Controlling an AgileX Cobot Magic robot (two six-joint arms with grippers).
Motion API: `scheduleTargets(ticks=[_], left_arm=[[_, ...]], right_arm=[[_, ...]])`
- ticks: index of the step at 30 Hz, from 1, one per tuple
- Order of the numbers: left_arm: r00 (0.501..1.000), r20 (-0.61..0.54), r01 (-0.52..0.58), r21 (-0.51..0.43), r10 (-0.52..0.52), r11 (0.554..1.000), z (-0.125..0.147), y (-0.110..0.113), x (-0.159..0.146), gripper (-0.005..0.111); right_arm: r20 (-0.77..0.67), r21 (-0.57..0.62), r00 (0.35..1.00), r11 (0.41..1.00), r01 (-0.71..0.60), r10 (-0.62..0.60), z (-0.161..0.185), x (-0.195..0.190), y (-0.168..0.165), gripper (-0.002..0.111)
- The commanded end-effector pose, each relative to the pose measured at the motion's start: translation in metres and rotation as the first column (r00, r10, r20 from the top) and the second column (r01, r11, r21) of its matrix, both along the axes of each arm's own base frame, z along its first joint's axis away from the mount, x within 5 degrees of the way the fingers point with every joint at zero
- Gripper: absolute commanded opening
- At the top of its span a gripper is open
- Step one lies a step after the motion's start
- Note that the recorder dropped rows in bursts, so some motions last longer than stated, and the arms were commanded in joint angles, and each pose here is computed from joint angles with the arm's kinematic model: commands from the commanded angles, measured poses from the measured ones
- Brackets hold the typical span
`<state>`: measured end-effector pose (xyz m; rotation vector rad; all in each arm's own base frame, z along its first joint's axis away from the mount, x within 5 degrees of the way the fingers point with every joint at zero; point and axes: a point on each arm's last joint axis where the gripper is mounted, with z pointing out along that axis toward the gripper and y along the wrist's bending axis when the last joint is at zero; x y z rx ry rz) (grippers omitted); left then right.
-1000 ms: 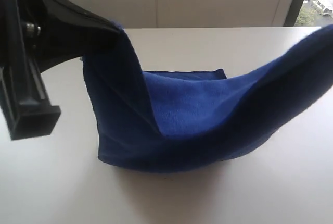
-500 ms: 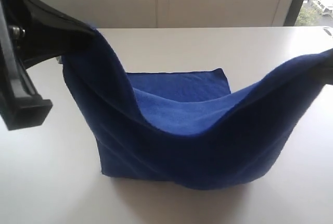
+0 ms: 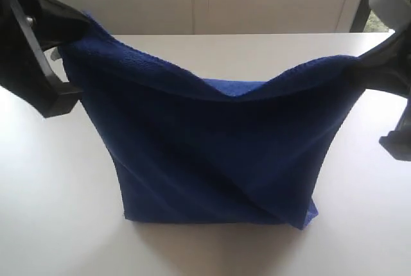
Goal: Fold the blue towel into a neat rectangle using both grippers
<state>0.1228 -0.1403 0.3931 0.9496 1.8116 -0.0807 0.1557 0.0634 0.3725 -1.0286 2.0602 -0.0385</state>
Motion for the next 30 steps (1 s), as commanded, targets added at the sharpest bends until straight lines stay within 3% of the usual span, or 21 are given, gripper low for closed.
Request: scheduleTargets(ticks=[1,12,18,24,27,30], left_arm=[[1.0,0.017,0.014,0.0,-0.014,1.0,-0.005,-0.013,0.006,0.0],[1.0,0.008,0.009,0.114,-0.01,0.993,-0.028,-0.04,0.023,0.0],[0.981,0.018,-0.193,0.04,0.193,0.98,-0.025,-0.03,0.031,0.0],[0.912,-0.027,-0.41,-0.016,0.409,0.912,-0.029,-0.01,0.052,0.0],[0.899,-0.069,-0.437,-0.071,0.432,0.897,-0.031,-0.003,0.067,0.0],[0.921,-0.088,-0.388,-0.128,0.38,0.913,-0.037,-0.011,0.083,0.0]], right_arm=[[0.009,-0.001,1.0,1.0,0.013,-0.013,-0.002,0.005,0.001,0.0],[0.015,-0.011,1.0,1.0,0.016,-0.016,-0.002,0.006,0.0,0.0],[0.02,-0.004,0.998,0.999,0.054,-0.054,-0.001,0.007,-0.002,0.0],[0.0,-0.025,0.991,0.991,0.134,-0.134,-0.008,0.02,-0.003,0.0],[-0.01,-0.027,0.988,0.988,0.152,-0.153,-0.013,0.03,-0.001,0.0],[-0.034,-0.03,0.986,0.986,0.161,-0.162,-0.023,0.045,0.005,0.0]])
